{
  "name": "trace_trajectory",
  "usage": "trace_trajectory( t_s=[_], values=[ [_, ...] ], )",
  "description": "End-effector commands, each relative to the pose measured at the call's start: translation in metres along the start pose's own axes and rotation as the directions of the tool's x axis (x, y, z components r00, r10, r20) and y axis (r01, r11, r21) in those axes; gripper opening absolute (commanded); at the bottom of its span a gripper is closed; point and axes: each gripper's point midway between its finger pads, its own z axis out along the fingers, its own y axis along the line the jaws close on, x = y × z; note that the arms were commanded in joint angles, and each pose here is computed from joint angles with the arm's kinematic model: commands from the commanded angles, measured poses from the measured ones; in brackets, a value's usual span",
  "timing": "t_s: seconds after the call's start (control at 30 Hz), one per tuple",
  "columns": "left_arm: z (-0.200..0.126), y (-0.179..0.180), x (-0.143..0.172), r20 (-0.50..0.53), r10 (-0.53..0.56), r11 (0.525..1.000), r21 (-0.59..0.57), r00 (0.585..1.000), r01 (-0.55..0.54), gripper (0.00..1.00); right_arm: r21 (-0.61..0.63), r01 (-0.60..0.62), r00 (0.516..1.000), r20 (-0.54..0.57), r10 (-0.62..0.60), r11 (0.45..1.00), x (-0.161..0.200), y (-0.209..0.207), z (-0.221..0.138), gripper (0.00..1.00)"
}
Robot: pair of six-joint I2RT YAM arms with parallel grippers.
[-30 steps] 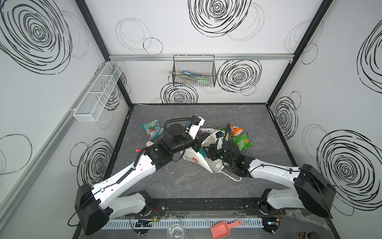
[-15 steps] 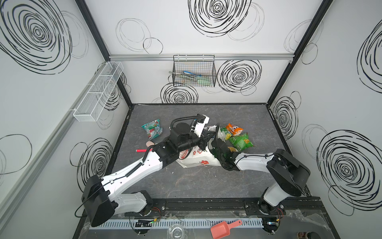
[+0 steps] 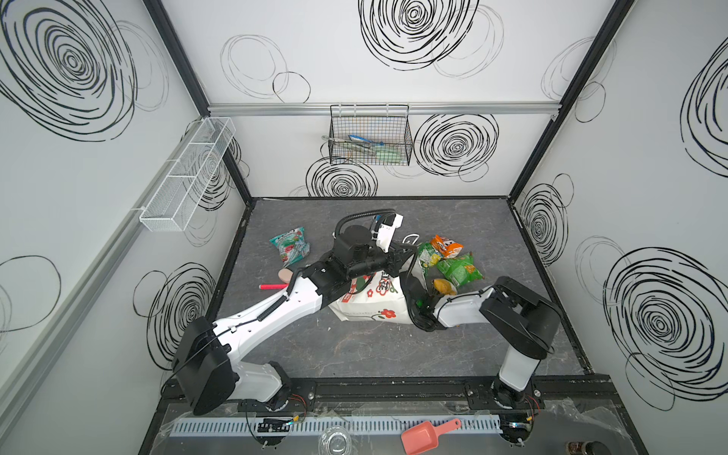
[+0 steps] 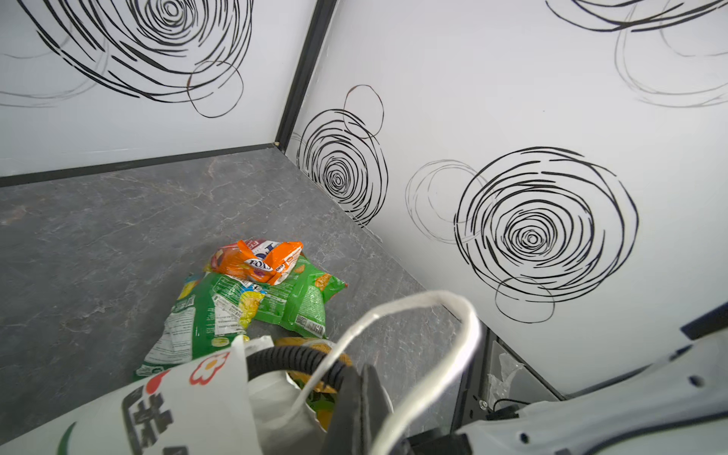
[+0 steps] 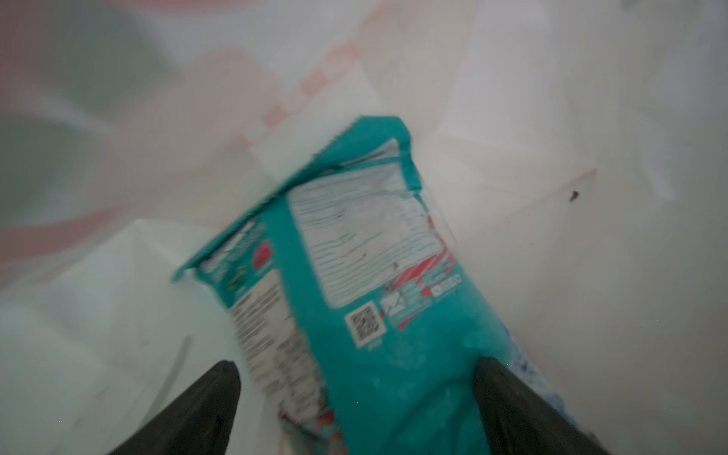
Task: Take the snacks out of the paper bag
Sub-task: Pick up the snack from the paper bag.
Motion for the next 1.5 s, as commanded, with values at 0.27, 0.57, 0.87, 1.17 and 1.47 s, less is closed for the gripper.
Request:
trace_trajectory(
  t_s=[0.27, 0.57, 0.87, 1.17, 1.47],
  values=[
    [-0.006, -0.046, -0.037, 0.13, 0.008, 0.98, 0.195, 0.992, -0.033, 0.0, -0.02, -0.153, 0.933, -0.333, 0.138, 0.988, 0.077, -0.025, 0.066, 0.98],
    [-0.011, -0.033, -0.03, 0.125, -0.005, 0.985, 0.171, 0.992, -0.017, 0.0, -0.033, -0.213, 0.92, -0.344, 0.189, 0.977, 0.086, -0.034, 0.066, 0.48],
    [-0.022, -0.01, -0.021, 0.109, 0.002, 0.996, 0.092, 0.994, -0.012, 0.0, -0.027, -0.213, 0.928, -0.318, 0.193, 0.977, 0.067, -0.034, 0.052, 0.0],
    [-0.042, 0.035, -0.007, 0.083, -0.01, 0.999, -0.046, 0.996, 0.014, 0.0, -0.05, -0.174, 0.963, -0.218, 0.159, 0.984, 0.013, -0.016, 0.01, 0.0],
    [-0.051, 0.062, 0.008, 0.045, -0.025, 0.993, -0.11, 0.999, 0.03, 0.0, -0.087, -0.164, 0.983, -0.102, 0.155, 0.983, -0.04, -0.001, -0.038, 0.0]
  ],
)
